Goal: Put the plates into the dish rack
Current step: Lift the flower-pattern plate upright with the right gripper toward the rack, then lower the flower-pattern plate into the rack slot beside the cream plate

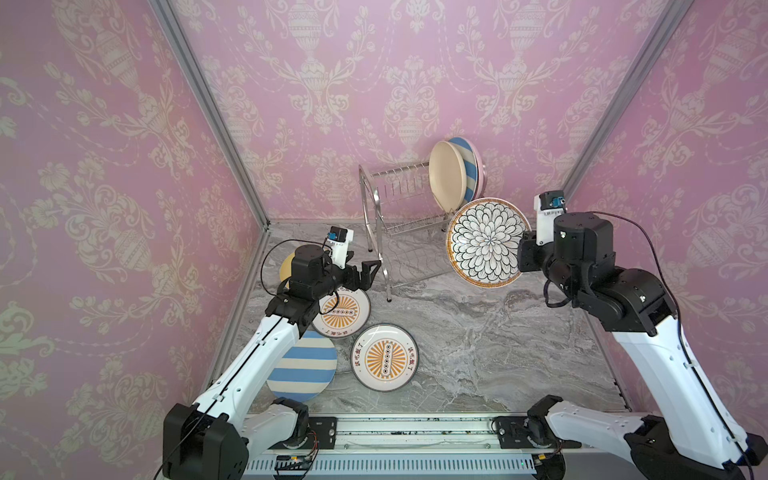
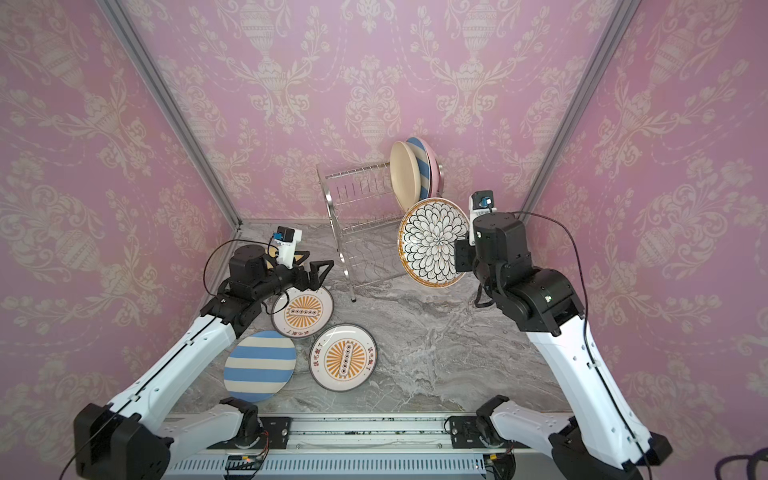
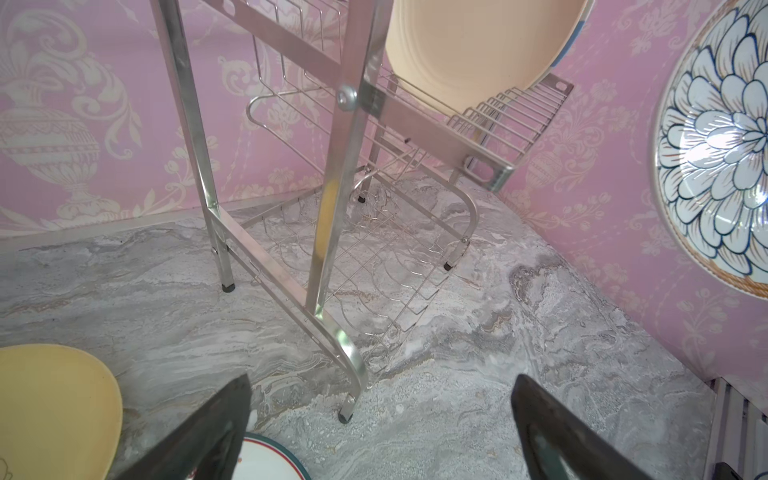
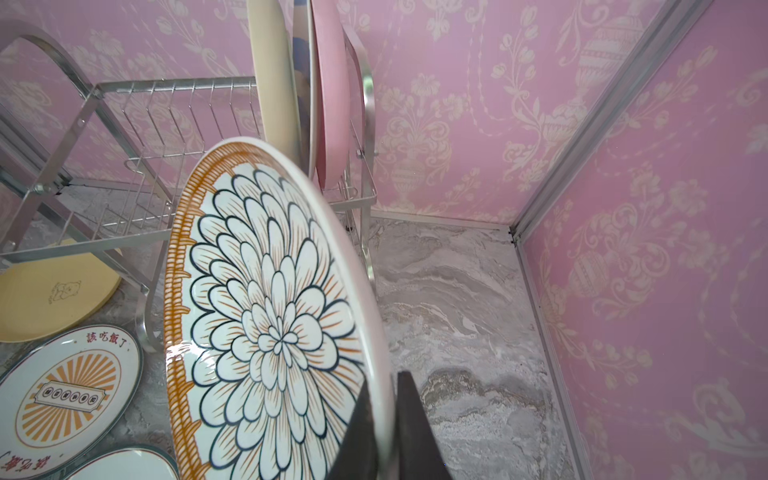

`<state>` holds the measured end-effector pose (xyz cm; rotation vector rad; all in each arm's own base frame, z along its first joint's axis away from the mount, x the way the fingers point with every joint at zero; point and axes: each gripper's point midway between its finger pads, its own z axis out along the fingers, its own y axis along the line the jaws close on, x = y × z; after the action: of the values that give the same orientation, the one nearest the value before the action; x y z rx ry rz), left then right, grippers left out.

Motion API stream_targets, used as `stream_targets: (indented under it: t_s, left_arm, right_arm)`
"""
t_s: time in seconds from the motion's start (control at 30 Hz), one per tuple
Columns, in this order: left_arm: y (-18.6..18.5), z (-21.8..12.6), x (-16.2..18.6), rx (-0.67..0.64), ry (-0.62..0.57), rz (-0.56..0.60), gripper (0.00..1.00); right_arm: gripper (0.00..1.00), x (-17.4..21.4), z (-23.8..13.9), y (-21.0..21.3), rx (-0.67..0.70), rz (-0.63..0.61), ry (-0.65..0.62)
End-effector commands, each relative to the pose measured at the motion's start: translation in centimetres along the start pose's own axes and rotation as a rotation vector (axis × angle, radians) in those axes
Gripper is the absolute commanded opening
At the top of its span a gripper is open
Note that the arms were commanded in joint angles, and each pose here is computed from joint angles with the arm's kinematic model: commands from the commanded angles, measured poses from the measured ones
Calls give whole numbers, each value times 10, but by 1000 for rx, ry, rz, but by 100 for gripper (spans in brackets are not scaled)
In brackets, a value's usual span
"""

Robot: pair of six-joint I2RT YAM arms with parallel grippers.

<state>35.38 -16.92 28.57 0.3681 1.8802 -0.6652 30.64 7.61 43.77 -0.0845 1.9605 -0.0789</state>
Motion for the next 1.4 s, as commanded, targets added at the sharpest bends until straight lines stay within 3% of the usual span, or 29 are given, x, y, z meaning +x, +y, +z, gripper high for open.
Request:
stream_targets:
  t_s: [0.0,0.37,0.63,1.0,1.37]
  left_arm:
    - [4,12,-22,5,-54,46,99]
    - [5,50,-46,80,-96,105,99]
    - [0,43,-35,101,-66,65,99]
    - [3,12,-15,109,-52,-113,99]
    - [10,4,-10,124,-44,-139,99]
  right_arm:
    - [0,-83,-12,14,-84,76,-246]
    - [0,-156,2,28,-13,47,-454]
    - [0,-197,29,43,149,-15,-551]
    - [0,-200,74,70,495,-178,-507]
    - [0,-198,90,87,639,-288,-457]
